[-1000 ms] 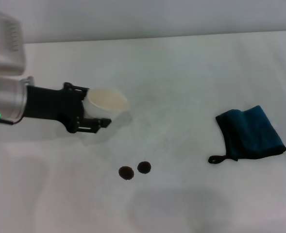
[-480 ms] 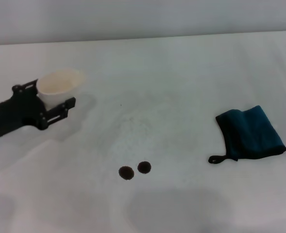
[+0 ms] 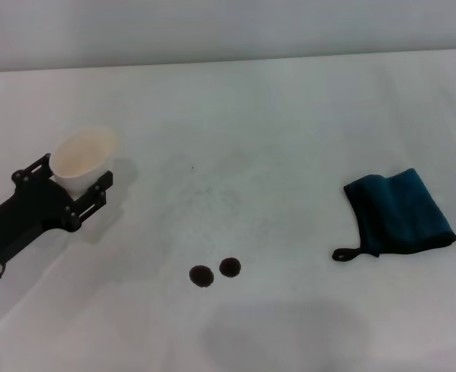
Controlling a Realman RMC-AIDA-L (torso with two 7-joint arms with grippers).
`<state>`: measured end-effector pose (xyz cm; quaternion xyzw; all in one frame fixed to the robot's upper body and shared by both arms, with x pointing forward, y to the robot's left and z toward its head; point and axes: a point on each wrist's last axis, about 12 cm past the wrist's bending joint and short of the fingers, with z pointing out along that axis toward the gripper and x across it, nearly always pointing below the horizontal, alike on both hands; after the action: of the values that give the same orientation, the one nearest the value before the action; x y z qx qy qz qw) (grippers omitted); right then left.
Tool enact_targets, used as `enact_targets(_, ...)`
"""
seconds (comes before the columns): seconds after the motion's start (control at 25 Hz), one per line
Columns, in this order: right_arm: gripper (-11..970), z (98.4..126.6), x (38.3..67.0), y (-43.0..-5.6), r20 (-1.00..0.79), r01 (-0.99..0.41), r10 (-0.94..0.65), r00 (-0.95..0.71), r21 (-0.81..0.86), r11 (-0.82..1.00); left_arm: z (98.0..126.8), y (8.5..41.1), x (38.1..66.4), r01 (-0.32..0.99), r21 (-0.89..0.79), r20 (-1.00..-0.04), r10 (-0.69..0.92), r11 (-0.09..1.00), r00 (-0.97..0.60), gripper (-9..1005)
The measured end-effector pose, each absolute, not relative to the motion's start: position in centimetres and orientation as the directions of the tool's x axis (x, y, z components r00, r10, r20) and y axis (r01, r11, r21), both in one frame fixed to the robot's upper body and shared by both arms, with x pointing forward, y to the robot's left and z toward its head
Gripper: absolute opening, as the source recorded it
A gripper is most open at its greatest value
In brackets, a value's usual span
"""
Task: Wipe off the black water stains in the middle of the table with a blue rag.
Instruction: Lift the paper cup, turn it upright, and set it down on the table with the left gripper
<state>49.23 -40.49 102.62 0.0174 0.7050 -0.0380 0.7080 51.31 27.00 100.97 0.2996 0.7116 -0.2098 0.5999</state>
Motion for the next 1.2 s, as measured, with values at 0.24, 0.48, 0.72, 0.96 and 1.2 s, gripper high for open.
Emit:
enact_targets(0.24,857,103.0,49.3,-40.9,-0.999,0.083,-0.049,0.011,-0.048,0.995,100.5,26.8,50.8,0.645,0.059,-0.982,0.161,0.762,-0.100,635)
enact_targets(0.48,857,103.0,49.4,-41.0,-0.999,0.083,-0.053,0.012,-0.051,0.995,99.9,26.4,50.9,0.620,0.034,-0.977,0.157,0.784,-0.146,636)
enact_targets(0.72,857,103.0,49.6,-40.9,-0.999,0.083,-0.052,0.008,-0.051,0.995,99.5,25.9,51.1,0.611,0.027,-0.972,0.163,0.791,-0.169,636)
enact_targets(0.96,858,103.1,49.8,-40.9,-0.999,0.082,-0.052,0.007,-0.051,0.995,98.9,25.0,50.8,0.617,0.064,-0.964,0.209,0.784,-0.166,637)
enact_targets(1.2,858,103.0,49.8,-40.7,-0.999,0.079,-0.045,0.005,-0.044,0.996,98.1,24.5,49.9,0.615,0.078,-0.953,0.240,0.785,-0.186,634)
